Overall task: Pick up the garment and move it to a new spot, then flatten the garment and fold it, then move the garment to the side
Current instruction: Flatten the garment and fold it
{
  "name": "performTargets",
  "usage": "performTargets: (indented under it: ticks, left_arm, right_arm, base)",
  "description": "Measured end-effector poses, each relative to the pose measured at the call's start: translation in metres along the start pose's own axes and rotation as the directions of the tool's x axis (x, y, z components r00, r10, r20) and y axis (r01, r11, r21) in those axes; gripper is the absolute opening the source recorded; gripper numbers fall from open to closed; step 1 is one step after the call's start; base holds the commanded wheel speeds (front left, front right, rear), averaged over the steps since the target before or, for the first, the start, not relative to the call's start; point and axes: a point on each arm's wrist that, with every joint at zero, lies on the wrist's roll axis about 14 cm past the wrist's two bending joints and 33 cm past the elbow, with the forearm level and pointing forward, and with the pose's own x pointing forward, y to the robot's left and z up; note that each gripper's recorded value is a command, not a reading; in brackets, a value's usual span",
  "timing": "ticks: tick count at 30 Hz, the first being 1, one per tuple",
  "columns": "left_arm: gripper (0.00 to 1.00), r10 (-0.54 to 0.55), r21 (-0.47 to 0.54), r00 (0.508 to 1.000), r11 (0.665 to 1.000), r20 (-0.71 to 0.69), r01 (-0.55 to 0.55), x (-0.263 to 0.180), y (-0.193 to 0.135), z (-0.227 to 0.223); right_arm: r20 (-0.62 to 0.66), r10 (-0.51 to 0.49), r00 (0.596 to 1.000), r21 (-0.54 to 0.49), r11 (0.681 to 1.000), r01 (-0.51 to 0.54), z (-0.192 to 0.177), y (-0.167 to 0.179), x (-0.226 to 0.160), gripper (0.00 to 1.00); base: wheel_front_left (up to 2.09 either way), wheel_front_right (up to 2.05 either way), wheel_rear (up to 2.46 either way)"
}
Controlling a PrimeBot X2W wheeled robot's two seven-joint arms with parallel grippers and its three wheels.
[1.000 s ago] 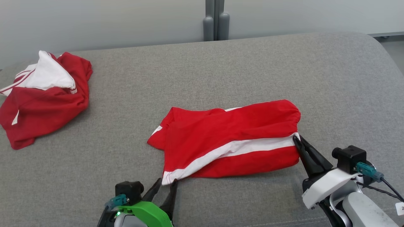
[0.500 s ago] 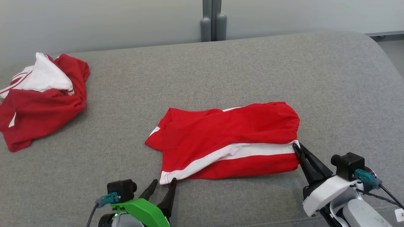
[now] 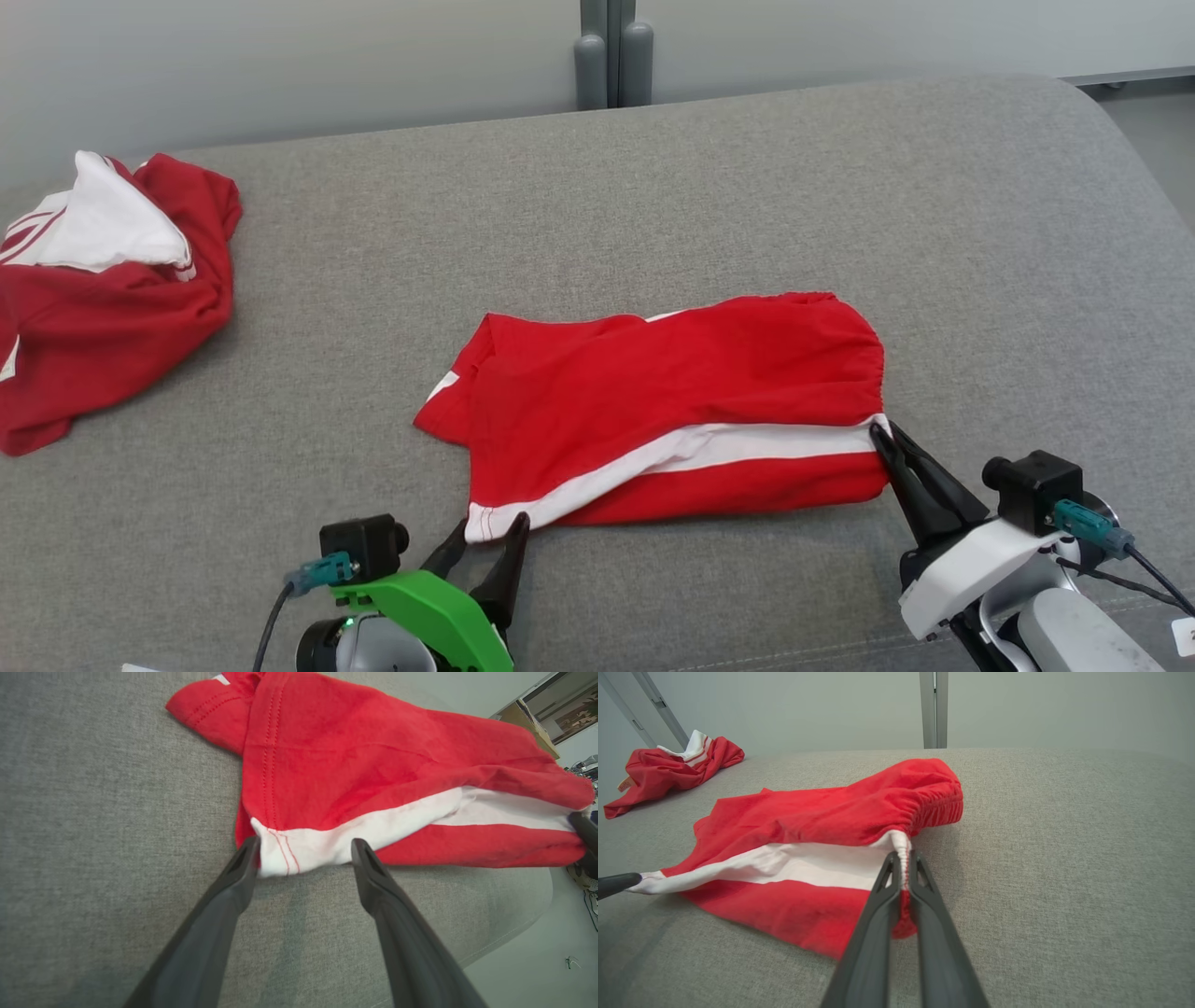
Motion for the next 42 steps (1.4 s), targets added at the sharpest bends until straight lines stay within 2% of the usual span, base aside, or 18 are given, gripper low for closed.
performTargets:
  ticks: [1,3,4,5,15,20,25,29,32,36,40,42]
  left_arm:
    - [0.91,-0.004,0.002,1.0,1.0,0.003,0.004,0.001,-0.001,0.002]
    - [0.47,-0.01,0.003,1.0,1.0,0.004,0.01,0.002,-0.003,0.003]
    - [0.17,-0.011,0.003,1.0,1.0,0.003,0.011,0.002,-0.003,0.002]
    - [0.0,-0.013,0.003,1.0,1.0,0.001,0.013,0.003,-0.004,0.002]
    - [0.0,-0.021,0.009,1.0,1.0,0.004,0.021,0.003,-0.006,0.002]
    - [0.0,-0.026,0.006,0.994,1.0,0.102,0.025,0.004,-0.007,0.029]
    - [0.0,-0.074,-0.061,0.957,0.994,0.279,0.094,0.0,-0.019,0.08]
    - [0.0,-0.119,-0.112,0.901,0.977,0.417,0.18,-0.011,-0.033,0.119]
    - [0.0,-0.158,-0.13,0.833,0.956,0.53,0.264,-0.026,-0.045,0.151]
    - [0.0,-0.244,-0.066,0.699,0.921,0.672,0.385,-0.053,-0.075,0.197]
    - [0.0,-0.316,0.006,0.596,0.886,0.739,0.463,-0.082,-0.101,0.223]
    - [0.0,-0.343,0.037,0.559,0.873,0.755,0.486,-0.092,-0.111,0.231]
  right_arm:
    - [-0.001,-0.002,1.0,0.0,1.0,0.002,0.0,-0.001,0.0,0.0]
    - [-0.003,-0.005,1.0,-0.001,1.0,0.005,-0.001,-0.002,-0.001,0.0]
    - [-0.003,-0.005,1.0,-0.004,1.0,0.005,-0.001,-0.002,-0.001,0.0]
    - [-0.003,-0.005,1.0,-0.004,1.0,0.005,-0.001,-0.002,-0.001,0.0]
    - [0.024,-0.024,0.999,-0.005,1.0,0.024,0.007,-0.008,0.001,0.0]
    - [0.085,-0.014,0.996,-0.015,1.0,0.015,0.028,-0.007,0.007,0.0]
    - [0.19,-0.012,0.982,-0.011,1.0,0.015,0.062,-0.006,0.015,0.0]
    - [0.276,0.001,0.961,-0.024,1.0,0.006,0.093,-0.005,0.016,0.0]
    - [0.346,0.015,0.938,-0.018,1.0,-0.01,0.117,-0.003,0.014,0.0]
    - [0.45,0.026,0.893,-0.006,1.0,-0.026,0.153,-0.001,0.003,0.0]
    - [0.546,0.064,0.835,-0.048,0.998,-0.045,0.191,0.0,-0.013,0.0]
    - [0.533,0.097,0.84,-0.087,0.994,-0.059,0.195,0.004,-0.015,0.0]
  base:
    - [0.0,0.0,0.0]
    - [0.0,0.0,0.0]
    - [0.0,0.0,0.0]
    - [0.0,0.0,0.0]
    - [0.0,0.0,0.0]
    - [0.0,0.0,0.0]
    - [0.0,0.0,0.0]
    - [0.0,0.0,0.0]
    - [0.0,0.0,0.0]
    - [0.0,0.0,0.0]
    - [0.0,0.0,0.0]
    - [0.0,0.0,0.0]
